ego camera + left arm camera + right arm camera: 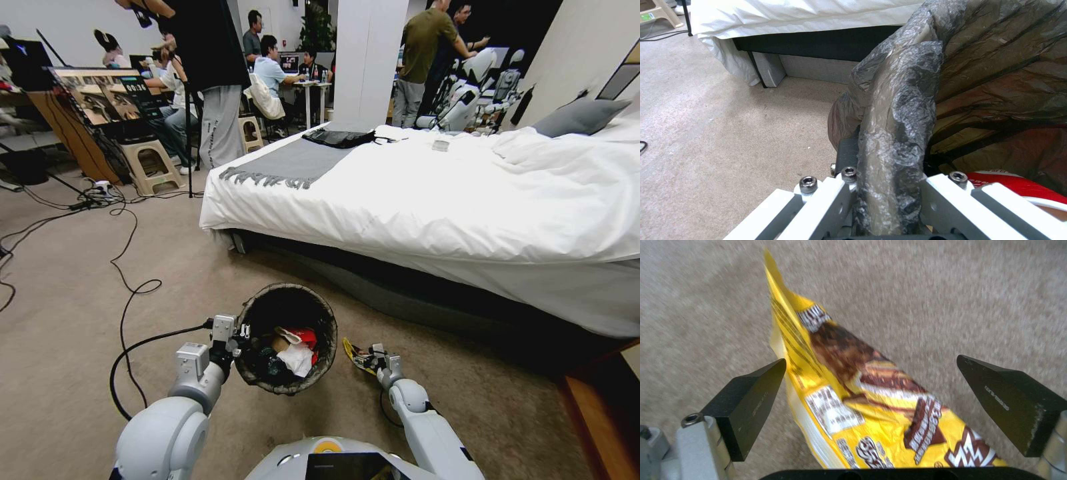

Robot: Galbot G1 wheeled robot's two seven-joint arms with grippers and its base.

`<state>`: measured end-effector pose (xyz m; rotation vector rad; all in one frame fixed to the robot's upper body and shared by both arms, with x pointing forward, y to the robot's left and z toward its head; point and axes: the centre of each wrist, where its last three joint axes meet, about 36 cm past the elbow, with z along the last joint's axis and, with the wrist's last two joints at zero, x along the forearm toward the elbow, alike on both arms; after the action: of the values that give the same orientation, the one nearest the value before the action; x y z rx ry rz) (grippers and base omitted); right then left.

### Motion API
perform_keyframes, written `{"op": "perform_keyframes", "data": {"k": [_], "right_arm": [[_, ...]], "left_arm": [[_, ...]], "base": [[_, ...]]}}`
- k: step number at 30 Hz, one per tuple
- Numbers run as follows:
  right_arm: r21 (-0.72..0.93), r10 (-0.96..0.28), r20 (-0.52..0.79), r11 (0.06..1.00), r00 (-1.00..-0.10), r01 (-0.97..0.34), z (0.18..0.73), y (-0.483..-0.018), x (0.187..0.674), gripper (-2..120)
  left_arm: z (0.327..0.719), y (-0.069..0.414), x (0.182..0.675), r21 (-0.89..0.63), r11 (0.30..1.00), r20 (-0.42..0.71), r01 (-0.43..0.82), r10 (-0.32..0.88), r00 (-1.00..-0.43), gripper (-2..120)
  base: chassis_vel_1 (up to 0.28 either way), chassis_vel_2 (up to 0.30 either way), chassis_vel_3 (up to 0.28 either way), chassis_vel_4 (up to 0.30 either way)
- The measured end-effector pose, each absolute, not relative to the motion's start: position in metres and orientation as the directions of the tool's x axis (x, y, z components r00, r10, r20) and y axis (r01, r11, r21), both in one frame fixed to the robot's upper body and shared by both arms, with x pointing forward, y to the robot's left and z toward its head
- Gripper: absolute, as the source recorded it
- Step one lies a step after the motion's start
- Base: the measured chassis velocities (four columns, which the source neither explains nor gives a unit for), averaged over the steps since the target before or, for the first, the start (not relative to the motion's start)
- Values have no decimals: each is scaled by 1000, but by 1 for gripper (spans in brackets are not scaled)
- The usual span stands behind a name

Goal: Pick up the trash bin, then pick up the garbage from the floor and place it into the trash bin.

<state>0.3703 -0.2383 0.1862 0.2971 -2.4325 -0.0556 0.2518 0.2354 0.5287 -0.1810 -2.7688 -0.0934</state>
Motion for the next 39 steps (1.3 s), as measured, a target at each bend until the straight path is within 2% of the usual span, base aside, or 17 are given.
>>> {"op": "perform_keyframes", "data": {"k": [13,16,19,21,23,24,26,27,29,31,33,34,35,38,39], "right_arm": [[120,-223,649,974,-727,-192,171,-237,372,99],[119,-223,652,974,-725,-193,168,-236,371,86],[118,-222,652,974,-725,-192,167,-237,370,80],[114,-220,653,975,-725,-193,166,-237,370,70],[114,-220,652,975,-725,-193,166,-237,370,69],[113,-219,652,975,-725,-193,166,-237,369,59],[112,-220,652,975,-725,-194,166,-236,368,51],[112,-220,652,975,-725,-194,166,-236,368,51],[113,-220,652,975,-725,-194,166,-236,367,39],[114,-220,652,975,-725,-193,166,-236,367,37],[114,-219,652,975,-725,-192,166,-236,367,30],[115,-219,653,975,-725,-191,166,-236,367,21],[115,-219,653,975,-725,-191,166,-236,367,21],[117,-217,654,975,-725,-187,164,-236,366,6],[117,-217,654,975,-725,-187,164,-236,366,6]], "left_arm": [[526,237,254,43,989,363,139,114,-925,1],[525,237,255,43,989,364,142,117,-924,1],[524,238,255,43,989,365,142,116,-924,1],[524,238,256,43,989,365,141,116,-924,1],[524,238,256,43,989,365,142,116,-924,1],[524,238,256,43,989,364,142,117,-924,1],[524,238,256,43,989,364,143,117,-924,1],[524,238,256,43,989,364,143,117,-924,1],[524,238,257,45,989,364,143,118,-924,1],[523,239,257,45,989,364,144,118,-924,1],[523,239,257,45,989,364,144,118,-924,1],[523,239,257,45,989,363,144,119,-924,1],[523,239,257,45,989,363,144,119,-924,1],[523,239,258,43,988,363,146,120,-924,1],[523,239,258,43,988,363,146,120,-924,1]], "base": [[0,0,0,0],[0,0,0,0],[0,0,0,0],[0,0,0,0],[0,0,0,0],[0,0,0,0],[0,0,0,0],[0,0,0,0],[0,0,0,0],[0,0,0,0],[0,0,0,0],[0,0,0,0],[0,0,0,0],[0,0,0,0],[0,0,0,0]]}}
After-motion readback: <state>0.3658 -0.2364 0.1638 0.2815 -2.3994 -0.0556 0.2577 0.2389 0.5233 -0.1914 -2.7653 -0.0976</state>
